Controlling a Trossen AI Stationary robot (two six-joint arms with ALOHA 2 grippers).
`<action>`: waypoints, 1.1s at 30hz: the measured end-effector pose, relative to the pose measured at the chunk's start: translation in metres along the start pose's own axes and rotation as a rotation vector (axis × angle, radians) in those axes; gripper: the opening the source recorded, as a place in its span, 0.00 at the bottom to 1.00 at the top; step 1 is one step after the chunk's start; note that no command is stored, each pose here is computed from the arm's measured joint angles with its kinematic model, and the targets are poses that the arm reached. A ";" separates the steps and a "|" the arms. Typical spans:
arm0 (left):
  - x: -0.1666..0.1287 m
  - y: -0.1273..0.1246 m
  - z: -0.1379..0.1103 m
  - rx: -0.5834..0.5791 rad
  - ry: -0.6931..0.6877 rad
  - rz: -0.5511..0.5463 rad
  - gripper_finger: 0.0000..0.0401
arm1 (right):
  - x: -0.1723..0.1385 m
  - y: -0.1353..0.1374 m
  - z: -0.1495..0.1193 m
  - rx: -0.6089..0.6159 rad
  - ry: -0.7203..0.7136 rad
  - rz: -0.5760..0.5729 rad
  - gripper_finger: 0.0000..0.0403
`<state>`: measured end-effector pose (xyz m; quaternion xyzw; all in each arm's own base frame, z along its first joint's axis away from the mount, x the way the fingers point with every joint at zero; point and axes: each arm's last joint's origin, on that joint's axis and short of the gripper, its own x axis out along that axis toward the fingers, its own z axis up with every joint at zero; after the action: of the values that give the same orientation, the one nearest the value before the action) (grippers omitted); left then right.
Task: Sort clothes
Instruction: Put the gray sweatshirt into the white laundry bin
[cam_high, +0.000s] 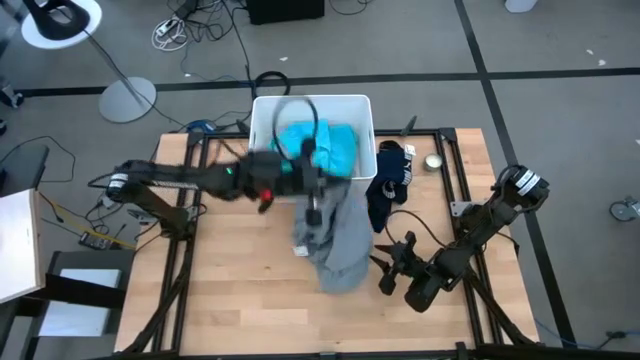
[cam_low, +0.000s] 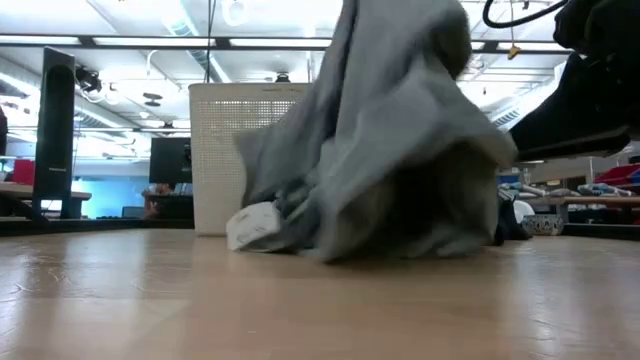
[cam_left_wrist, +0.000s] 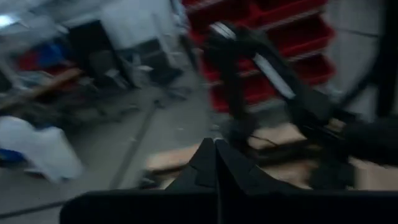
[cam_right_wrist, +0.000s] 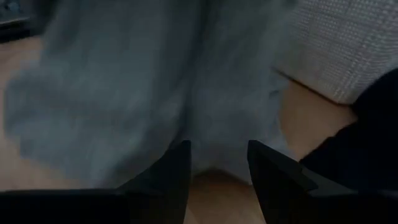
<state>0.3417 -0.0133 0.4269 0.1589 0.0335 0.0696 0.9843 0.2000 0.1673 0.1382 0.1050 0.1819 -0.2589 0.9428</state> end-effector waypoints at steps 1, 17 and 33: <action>-0.002 0.012 0.012 0.013 -0.016 0.036 0.00 | 0.000 0.000 0.000 0.001 -0.001 0.001 0.40; -0.038 0.151 0.006 -0.077 0.371 0.643 0.00 | 0.001 0.001 0.001 -0.011 0.012 0.009 0.40; -0.031 0.150 -0.058 -0.406 0.566 0.335 0.25 | 0.001 0.001 0.000 -0.012 0.030 0.018 0.35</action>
<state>0.2868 0.1410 0.4213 -0.0612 0.2630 0.2756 0.9226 0.2016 0.1675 0.1379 0.1045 0.1965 -0.2477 0.9429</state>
